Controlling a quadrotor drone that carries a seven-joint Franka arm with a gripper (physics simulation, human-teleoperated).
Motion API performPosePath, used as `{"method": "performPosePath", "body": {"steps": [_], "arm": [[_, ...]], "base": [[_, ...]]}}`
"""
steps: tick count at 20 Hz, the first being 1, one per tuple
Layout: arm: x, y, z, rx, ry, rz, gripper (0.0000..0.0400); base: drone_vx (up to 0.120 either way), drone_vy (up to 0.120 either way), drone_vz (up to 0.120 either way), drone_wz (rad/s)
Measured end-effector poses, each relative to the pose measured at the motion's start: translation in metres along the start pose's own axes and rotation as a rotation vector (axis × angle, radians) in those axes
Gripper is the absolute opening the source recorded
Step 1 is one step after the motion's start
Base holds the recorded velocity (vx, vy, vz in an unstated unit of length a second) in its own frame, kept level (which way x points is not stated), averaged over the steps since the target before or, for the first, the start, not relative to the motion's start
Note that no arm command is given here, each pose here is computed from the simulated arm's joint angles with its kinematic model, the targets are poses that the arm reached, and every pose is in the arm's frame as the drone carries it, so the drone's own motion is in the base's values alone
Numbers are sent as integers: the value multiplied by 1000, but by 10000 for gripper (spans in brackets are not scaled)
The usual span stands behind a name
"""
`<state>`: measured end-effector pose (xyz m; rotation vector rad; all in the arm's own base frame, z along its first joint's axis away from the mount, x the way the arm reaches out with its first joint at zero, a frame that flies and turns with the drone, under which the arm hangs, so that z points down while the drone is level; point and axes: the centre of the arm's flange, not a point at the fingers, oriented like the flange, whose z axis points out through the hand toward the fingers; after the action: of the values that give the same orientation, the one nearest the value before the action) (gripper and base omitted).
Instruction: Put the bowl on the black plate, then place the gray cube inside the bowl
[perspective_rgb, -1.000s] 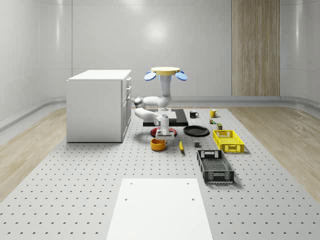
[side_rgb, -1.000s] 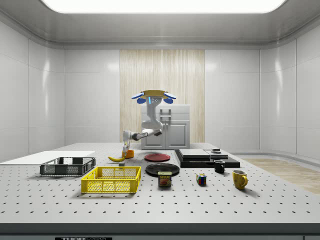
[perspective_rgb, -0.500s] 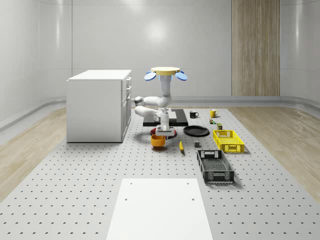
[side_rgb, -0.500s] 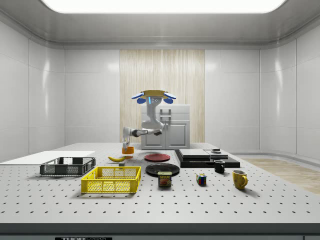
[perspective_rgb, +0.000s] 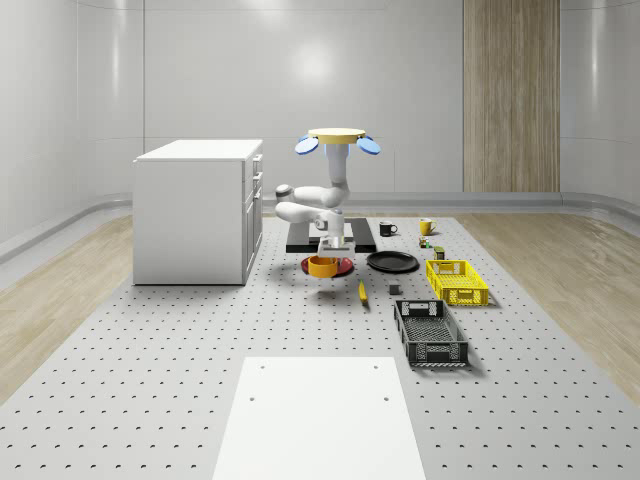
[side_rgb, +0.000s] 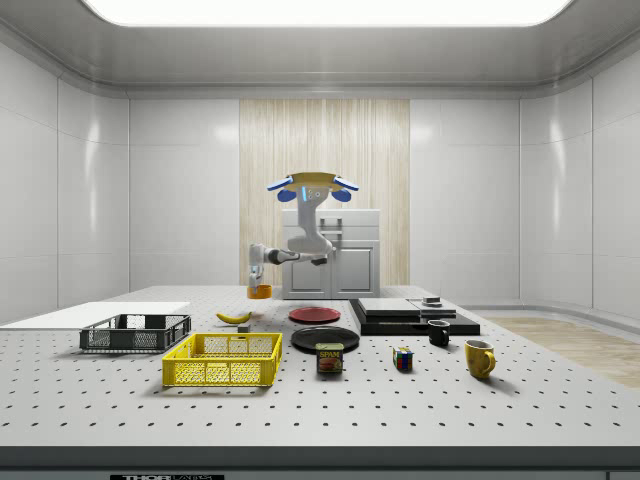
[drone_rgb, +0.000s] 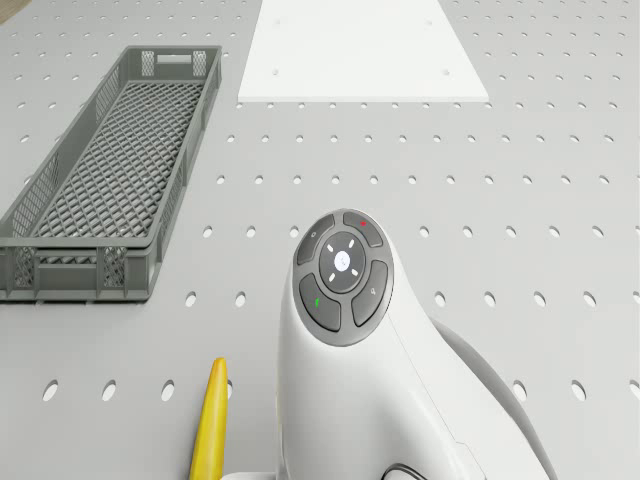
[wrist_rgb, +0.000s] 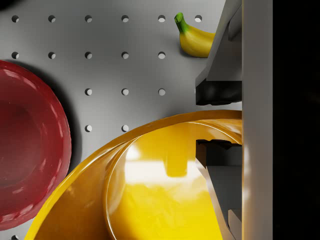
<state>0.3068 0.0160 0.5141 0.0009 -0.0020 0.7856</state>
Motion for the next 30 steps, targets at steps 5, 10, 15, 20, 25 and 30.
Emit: {"method": "performPosePath", "body": {"steps": [5, 10, 15, 20, 25, 30], "arm": [[0, 0, -2, 0, 0, 0, 100], [0, 0, -3, 0, 0, 0, 100], [0, 0, -3, 0, 0, 0, 100], [0, 0, -3, 0, 0, 0, 100], [0, 0, -3, 0, 0, 0, 100], [0, 0, -3, 0, 0, 0, 100]], "base": [[-120, 120, 0, 0], [-120, 120, 0, 0], [-120, 120, 0, 0], [-120, 120, 0, 0], [-120, 120, 0, 0], [-120, 120, 0, 0]]}}
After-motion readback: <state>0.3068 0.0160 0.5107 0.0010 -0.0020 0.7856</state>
